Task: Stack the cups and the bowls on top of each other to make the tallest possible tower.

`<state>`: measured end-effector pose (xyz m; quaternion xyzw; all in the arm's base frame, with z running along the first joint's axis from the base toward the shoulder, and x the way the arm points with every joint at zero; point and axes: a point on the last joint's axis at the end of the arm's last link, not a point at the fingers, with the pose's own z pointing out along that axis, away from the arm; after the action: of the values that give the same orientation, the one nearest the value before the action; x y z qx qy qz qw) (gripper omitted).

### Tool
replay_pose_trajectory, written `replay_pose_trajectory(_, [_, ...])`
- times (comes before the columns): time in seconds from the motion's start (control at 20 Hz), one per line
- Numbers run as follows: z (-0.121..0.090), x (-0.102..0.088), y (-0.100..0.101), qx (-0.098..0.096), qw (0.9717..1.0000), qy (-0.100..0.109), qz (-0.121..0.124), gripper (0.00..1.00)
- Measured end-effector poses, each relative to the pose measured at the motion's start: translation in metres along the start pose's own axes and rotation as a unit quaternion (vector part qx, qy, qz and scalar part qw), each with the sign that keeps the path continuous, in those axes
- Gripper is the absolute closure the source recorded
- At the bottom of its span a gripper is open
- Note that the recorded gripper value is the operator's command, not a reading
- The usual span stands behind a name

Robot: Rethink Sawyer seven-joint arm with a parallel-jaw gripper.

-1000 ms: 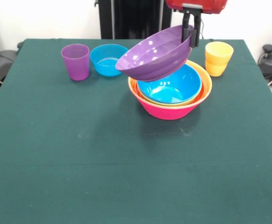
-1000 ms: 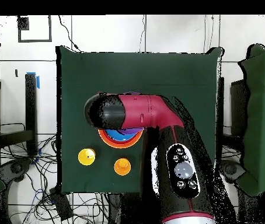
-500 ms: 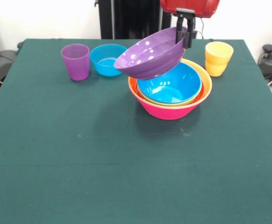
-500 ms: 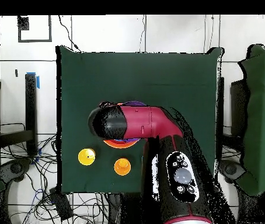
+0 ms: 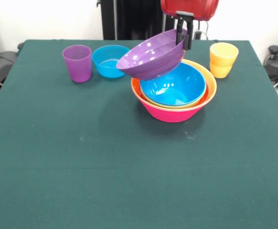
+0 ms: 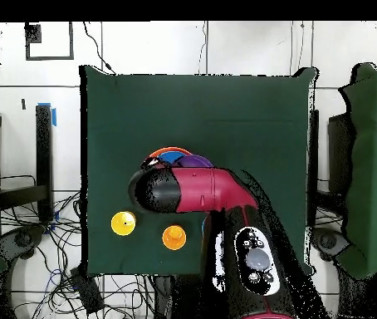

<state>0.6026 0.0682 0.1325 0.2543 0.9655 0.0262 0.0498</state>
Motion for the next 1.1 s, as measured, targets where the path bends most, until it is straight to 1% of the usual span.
replay_pose_trajectory(0.4, [0.006,0.012,0.003,-0.002,0.9999,-0.012,-0.007,1.0])
replay_pose_trajectory(0.6, [0.009,0.02,0.01,0.0,0.9997,-0.017,-0.016,1.0])
replay_pose_trajectory(1.1, [0.009,0.03,0.019,0.003,0.9996,-0.018,-0.024,1.0])
